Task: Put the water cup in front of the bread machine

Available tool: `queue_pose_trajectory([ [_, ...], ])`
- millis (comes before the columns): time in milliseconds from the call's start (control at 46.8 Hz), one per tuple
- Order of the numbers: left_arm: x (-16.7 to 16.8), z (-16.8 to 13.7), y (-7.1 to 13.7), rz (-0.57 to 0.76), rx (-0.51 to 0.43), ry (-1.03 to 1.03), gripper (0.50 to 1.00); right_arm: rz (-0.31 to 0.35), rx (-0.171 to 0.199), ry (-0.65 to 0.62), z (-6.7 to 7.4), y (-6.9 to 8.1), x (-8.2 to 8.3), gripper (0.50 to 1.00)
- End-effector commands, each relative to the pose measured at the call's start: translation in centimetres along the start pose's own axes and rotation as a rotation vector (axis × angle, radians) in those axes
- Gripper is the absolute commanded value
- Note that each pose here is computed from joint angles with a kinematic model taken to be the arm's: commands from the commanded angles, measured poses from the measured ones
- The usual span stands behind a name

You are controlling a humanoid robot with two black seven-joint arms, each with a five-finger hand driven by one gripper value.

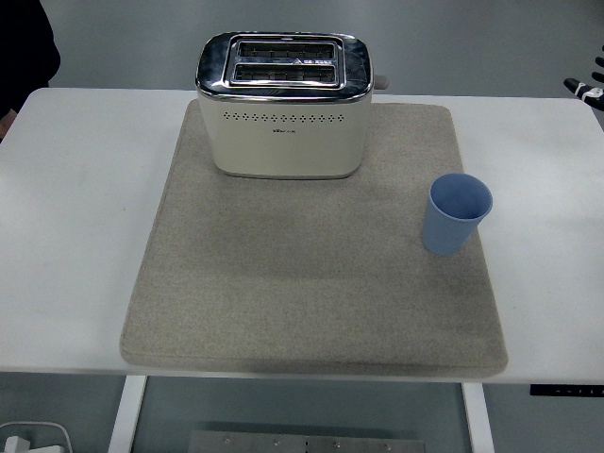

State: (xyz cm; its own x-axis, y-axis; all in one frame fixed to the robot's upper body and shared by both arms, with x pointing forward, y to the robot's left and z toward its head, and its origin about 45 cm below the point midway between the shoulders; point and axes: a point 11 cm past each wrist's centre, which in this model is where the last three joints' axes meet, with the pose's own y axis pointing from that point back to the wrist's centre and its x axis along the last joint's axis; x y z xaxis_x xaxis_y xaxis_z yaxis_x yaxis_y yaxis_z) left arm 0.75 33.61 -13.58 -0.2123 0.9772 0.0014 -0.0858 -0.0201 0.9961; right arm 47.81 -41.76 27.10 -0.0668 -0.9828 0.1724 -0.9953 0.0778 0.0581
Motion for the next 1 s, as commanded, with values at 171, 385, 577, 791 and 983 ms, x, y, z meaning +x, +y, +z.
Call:
queue_pose_trajectory([
  [171, -0.3, 1.5, 0.0, -0.003, -0.024, 0.003, 1.000, -0.002, -0.002, -0.002, 0.1, 0.0, -0.2, 0.913],
  [385, -0.3, 0.1, 0.0, -0.008, 0.001, -0.004, 1.000, -0.010, -0.011, -0.001, 0.7, 0.2, -0.5, 0.913],
  [577, -0.1, 0.1, 0.0, -0.001, 0.000, -0.002, 1.000, -0.019, -0.015, 0.004, 1.0, 0.2, -0.7, 0.913],
  [791, -0.1, 0.1, 0.0, -0.002, 0.000, -0.004, 1.000, -0.067, -0.014, -0.004, 0.9, 0.2, -1.2, 0.913],
  [983, -0.1, 0.1, 0.0, -0.002, 0.000, -0.004, 1.000, -0.074, -0.010, -0.011, 0.8, 0.2, -1.4, 0.913],
])
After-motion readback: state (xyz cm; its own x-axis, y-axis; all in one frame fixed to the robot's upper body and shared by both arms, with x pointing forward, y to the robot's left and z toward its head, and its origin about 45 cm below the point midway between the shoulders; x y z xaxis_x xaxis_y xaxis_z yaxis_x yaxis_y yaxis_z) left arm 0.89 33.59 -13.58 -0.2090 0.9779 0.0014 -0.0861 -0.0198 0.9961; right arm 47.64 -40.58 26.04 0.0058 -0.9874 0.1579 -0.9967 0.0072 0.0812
